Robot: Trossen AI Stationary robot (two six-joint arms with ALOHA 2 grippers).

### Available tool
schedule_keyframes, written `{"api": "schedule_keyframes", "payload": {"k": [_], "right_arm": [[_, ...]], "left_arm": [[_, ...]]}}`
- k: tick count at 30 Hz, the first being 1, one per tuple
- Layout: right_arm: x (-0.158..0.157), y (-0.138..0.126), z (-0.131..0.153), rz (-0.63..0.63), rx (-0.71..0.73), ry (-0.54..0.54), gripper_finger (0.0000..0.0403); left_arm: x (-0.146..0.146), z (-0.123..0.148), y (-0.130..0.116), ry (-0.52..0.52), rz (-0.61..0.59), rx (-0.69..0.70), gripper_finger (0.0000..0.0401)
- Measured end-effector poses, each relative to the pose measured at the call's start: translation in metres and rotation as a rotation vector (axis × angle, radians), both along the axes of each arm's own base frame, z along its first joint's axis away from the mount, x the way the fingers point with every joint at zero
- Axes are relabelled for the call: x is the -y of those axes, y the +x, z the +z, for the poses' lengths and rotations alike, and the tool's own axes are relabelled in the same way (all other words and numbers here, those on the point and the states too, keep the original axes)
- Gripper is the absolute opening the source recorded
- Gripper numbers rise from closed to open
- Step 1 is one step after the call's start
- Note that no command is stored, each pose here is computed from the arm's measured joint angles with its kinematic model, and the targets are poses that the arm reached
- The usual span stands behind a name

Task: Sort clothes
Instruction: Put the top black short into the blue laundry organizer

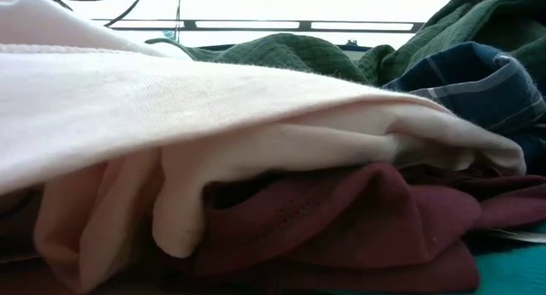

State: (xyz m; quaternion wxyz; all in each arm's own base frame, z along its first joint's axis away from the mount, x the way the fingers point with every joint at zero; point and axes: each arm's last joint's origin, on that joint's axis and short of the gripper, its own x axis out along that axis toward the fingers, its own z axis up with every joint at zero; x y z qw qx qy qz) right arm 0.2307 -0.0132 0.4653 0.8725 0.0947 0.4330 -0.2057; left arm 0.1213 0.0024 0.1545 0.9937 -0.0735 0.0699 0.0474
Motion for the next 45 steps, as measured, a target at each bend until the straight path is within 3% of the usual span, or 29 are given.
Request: {"api": "schedule_keyframes", "payload": {"k": [9,21,29,33,40,43,45], "right_arm": [[-0.04,0.036,-0.026,0.112,-0.075,-0.128,0.0179],[-0.068,0.137,-0.108,0.368,-0.062,-0.243,0.0179],[-0.059,0.192,-0.17,0.438,-0.049,-0.253,0.0184],[-0.043,0.204,-0.192,0.458,-0.091,-0.179,0.0194],[-0.011,0.218,-0.215,0.459,-0.116,-0.159,0.0208],[-0.005,0.224,-0.231,0.456,-0.137,-0.125,0.0192],[-0.005,0.227,-0.244,0.457,-0.163,-0.119,0.0157]], "left_arm": [[0.0,0.033,0.002,-0.012,-0.004,-0.061,0.0011],[0.001,0.086,-0.01,-0.022,-0.032,-0.159,0.0011],[0.003,0.096,-0.015,-0.055,-0.073,-0.197,0.0011],[0.003,0.094,-0.016,-0.083,-0.085,-0.227,0.0011],[0.003,0.092,-0.016,-0.088,-0.084,-0.244,0.0011],[0.003,0.092,-0.016,-0.088,-0.084,-0.243,0.0011],[0.003,0.092,-0.016,-0.087,-0.084,-0.243,0.0011]]}}
